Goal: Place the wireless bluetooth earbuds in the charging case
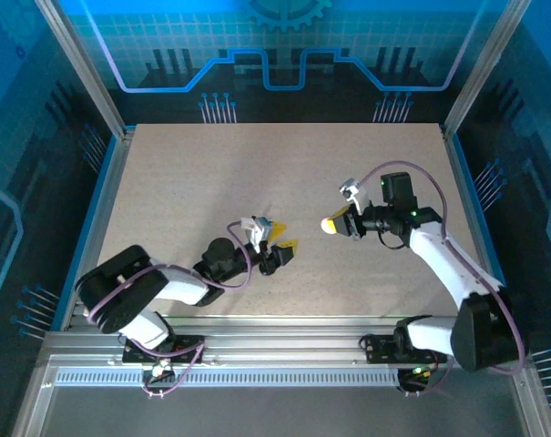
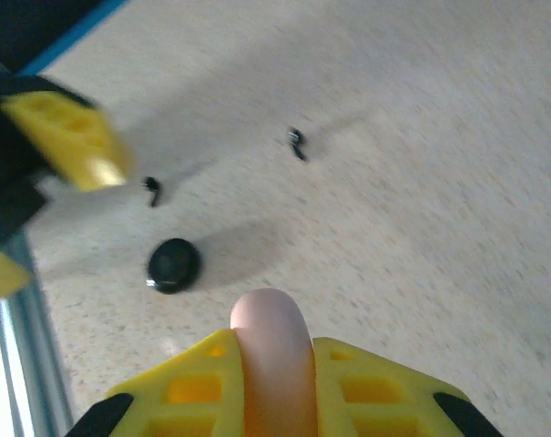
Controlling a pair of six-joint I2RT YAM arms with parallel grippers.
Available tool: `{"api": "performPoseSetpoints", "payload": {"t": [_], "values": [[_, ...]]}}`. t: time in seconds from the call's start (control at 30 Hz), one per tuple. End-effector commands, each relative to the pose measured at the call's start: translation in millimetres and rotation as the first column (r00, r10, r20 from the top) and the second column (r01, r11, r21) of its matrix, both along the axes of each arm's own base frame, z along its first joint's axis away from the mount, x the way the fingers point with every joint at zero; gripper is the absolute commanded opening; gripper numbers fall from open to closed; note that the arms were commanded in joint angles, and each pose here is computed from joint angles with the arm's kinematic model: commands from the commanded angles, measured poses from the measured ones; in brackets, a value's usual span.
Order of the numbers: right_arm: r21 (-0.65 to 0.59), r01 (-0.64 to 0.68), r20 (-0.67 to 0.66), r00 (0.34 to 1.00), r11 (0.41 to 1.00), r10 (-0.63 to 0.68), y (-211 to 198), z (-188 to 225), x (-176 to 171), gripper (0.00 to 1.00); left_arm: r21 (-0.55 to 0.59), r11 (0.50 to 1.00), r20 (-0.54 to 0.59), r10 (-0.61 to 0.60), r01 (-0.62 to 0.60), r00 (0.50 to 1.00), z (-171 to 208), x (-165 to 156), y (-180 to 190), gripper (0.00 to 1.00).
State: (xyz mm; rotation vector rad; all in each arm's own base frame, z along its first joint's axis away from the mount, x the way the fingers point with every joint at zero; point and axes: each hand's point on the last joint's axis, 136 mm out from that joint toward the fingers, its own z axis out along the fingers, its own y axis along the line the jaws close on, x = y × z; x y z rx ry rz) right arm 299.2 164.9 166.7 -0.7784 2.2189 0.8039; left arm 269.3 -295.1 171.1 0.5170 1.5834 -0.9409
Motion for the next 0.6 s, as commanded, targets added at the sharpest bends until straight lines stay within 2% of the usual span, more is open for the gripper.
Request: {"api": "performPoseSetpoints", "payload": {"t": [0.0,0.07,0.23,0.4,0.57], "values": [[-0.105,0.181,-0.190,0.962,0.978,-0.198,-31.0,-25.9,14.7,0.17,0.071,0.987,-0.178,0.156,-0.145,0.972,-24.1,11.9,23.5,0.58],[-0.122,0.212,-0.263,0.935,0.970,-0.238,-38.3,-39.0,21.5,0.17,0.151,0.971,-0.265,0.219,-0.184,0.939,-37.4,12.6,33.3,0.57],[-0.130,0.215,-0.420,0.872,0.968,-0.250,-46.7,-68.0,31.7,0.18,0.388,0.895,-0.459,0.394,-0.219,0.796,-65.7,-0.4,64.5,0.57],[-0.207,0.184,-0.533,0.803,0.961,-0.268,-59.0,-98.5,36.5,0.20,0.547,0.828,-0.581,0.483,-0.124,0.655,-88.6,-26.7,81.3,0.57],[-0.262,0.181,-0.594,0.744,0.948,-0.306,-73.3,-121.2,41.3,0.21,0.662,0.749,-0.662,0.595,-0.016,0.457,-108.6,-48.2,90.2,0.62]]}}
